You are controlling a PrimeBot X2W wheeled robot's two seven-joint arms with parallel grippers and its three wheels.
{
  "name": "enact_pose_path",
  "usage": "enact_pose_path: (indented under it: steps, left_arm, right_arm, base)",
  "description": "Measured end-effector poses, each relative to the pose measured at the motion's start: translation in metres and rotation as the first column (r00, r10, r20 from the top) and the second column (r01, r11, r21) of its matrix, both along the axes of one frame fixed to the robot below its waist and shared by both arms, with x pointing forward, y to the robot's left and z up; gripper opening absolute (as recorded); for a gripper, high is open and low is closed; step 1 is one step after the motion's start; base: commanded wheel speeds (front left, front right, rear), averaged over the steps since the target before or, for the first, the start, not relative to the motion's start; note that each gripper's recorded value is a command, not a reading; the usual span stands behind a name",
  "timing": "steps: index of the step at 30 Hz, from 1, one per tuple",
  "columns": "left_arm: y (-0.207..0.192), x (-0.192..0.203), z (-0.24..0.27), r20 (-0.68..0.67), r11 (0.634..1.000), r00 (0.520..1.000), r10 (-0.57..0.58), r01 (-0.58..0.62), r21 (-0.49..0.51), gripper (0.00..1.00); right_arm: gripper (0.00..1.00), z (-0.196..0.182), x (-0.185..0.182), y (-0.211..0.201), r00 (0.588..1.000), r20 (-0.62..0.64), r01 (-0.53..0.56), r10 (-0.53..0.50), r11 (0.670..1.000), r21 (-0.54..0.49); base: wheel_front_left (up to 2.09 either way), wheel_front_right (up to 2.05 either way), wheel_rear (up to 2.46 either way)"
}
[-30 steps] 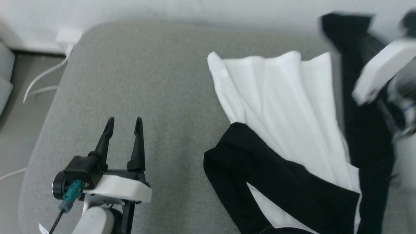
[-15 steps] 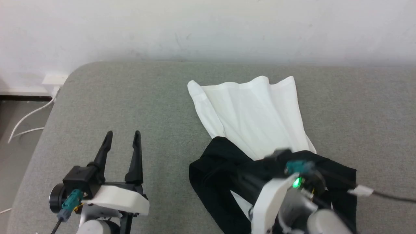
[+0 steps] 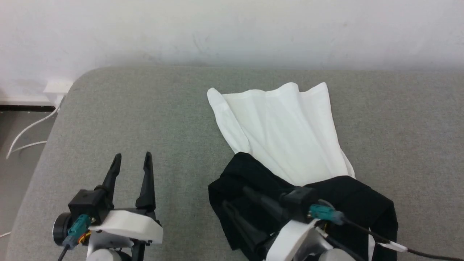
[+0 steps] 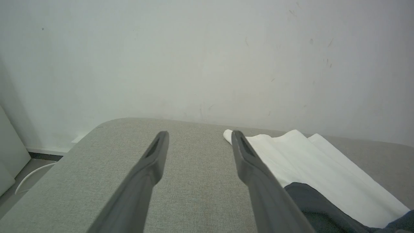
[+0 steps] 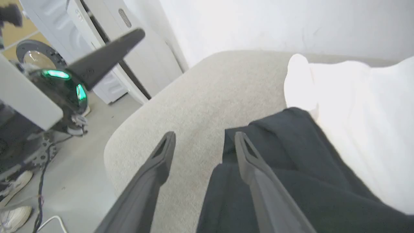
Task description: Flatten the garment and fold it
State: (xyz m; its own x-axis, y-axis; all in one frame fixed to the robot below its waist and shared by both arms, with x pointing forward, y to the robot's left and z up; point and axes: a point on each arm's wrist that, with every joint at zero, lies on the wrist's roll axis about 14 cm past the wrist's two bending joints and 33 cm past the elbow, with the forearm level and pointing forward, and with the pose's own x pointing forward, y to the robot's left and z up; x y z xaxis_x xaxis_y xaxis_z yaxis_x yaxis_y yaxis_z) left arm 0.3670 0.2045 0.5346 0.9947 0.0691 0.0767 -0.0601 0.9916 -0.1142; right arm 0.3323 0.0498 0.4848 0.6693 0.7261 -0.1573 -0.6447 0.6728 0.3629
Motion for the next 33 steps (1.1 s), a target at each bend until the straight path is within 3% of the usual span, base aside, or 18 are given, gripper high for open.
enact_pose_path:
  steps: [4,7,13,18,24,29,33]
  left_arm:
    - [0.008,-0.006,-0.005,-0.015,0.999,0.999,0.033,-0.033,0.003,1.00]
    - [0.013,-0.008,-0.004,-0.016,0.998,0.998,0.058,-0.058,0.003,1.00]
    - [0.020,-0.007,-0.007,-0.031,0.996,0.996,0.087,-0.087,0.002,1.00]
    - [0.025,0.003,-0.018,-0.074,0.995,0.993,0.097,-0.097,0.001,1.00]
    - [0.019,0.062,-0.003,-0.047,1.000,0.999,0.020,-0.020,0.003,1.00]
    - [-0.006,0.130,0.017,-0.036,0.994,0.994,-0.102,0.104,0.032,1.00]
    - [-0.028,0.181,0.013,-0.107,0.979,0.976,-0.192,0.198,0.053,1.00]
  right_arm:
    - [1.00,0.039,0.021,-0.025,0.980,0.163,0.104,-0.114,0.992,0.065]
    - [1.00,0.056,0.038,-0.063,0.937,0.258,0.229,-0.236,0.972,0.056]
    - [1.00,0.072,0.058,-0.151,0.814,0.360,0.486,-0.455,0.874,0.007]
    - [1.00,0.069,0.062,-0.191,0.763,0.359,0.588,-0.537,0.808,-0.040]
    - [1.00,0.066,0.072,-0.216,0.729,0.350,0.643,-0.588,0.763,-0.059]
    - [1.00,0.053,0.086,-0.221,0.730,0.318,0.653,-0.605,0.755,-0.061]
    - [1.00,0.042,0.097,-0.223,0.734,0.294,0.655,-0.613,0.753,-0.065]
  base:
    - [0.00,0.00,0.00]
    - [0.00,0.00,0.00]
    - [0.00,0.00,0.00]
    - [0.00,0.00,0.00]
    - [0.00,0.00,0.00]
    - [0.00,0.00,0.00]
    - [0.00,0.00,0.00]
